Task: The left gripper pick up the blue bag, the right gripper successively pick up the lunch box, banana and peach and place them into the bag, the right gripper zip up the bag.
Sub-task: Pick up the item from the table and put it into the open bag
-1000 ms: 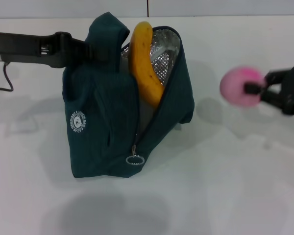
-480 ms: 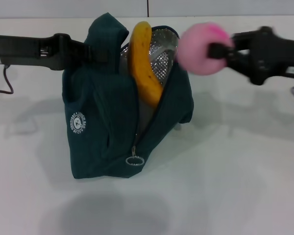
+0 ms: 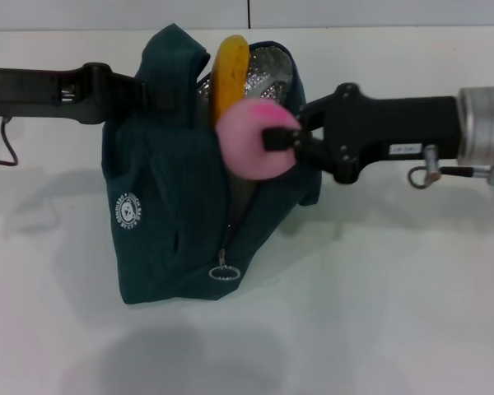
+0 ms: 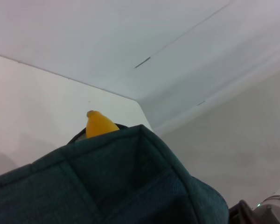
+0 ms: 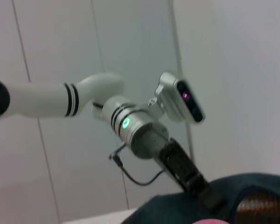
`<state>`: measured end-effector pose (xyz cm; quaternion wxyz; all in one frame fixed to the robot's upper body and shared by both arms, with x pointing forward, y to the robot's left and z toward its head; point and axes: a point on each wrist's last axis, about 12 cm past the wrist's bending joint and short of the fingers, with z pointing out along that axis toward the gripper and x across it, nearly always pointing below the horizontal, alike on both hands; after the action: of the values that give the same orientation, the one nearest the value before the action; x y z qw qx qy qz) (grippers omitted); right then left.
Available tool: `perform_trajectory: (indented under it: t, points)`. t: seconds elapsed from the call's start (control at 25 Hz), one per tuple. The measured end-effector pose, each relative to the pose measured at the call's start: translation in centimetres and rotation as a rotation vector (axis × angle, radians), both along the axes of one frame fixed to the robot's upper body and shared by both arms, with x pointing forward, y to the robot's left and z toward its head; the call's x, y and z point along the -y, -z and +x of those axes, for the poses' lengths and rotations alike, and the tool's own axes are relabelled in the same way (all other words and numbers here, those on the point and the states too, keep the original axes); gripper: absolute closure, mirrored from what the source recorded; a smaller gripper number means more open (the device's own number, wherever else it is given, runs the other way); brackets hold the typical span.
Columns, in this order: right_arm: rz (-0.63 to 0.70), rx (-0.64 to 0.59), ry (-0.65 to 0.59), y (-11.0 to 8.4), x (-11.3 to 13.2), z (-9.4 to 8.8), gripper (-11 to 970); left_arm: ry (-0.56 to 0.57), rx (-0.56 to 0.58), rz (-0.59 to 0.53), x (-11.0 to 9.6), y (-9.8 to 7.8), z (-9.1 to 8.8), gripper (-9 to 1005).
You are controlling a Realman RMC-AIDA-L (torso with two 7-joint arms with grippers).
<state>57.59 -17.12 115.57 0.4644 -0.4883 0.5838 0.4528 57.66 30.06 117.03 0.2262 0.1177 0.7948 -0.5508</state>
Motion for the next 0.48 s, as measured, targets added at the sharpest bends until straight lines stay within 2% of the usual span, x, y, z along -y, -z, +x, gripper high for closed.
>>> perform_trajectory:
  t: [0.36, 0.48]
  points:
    - [-0.020, 0.004, -0.017, -0.30, -0.88, 0.19, 912, -0.005, -0.002, 0.001, -0.21, 0.07, -0.10, 950]
    - [-0.012, 0.005, -0.013, -0.59, -0.84, 0.23, 872, -0.005, -0.002, 0.002, -0.24, 0.06, -0.10, 950]
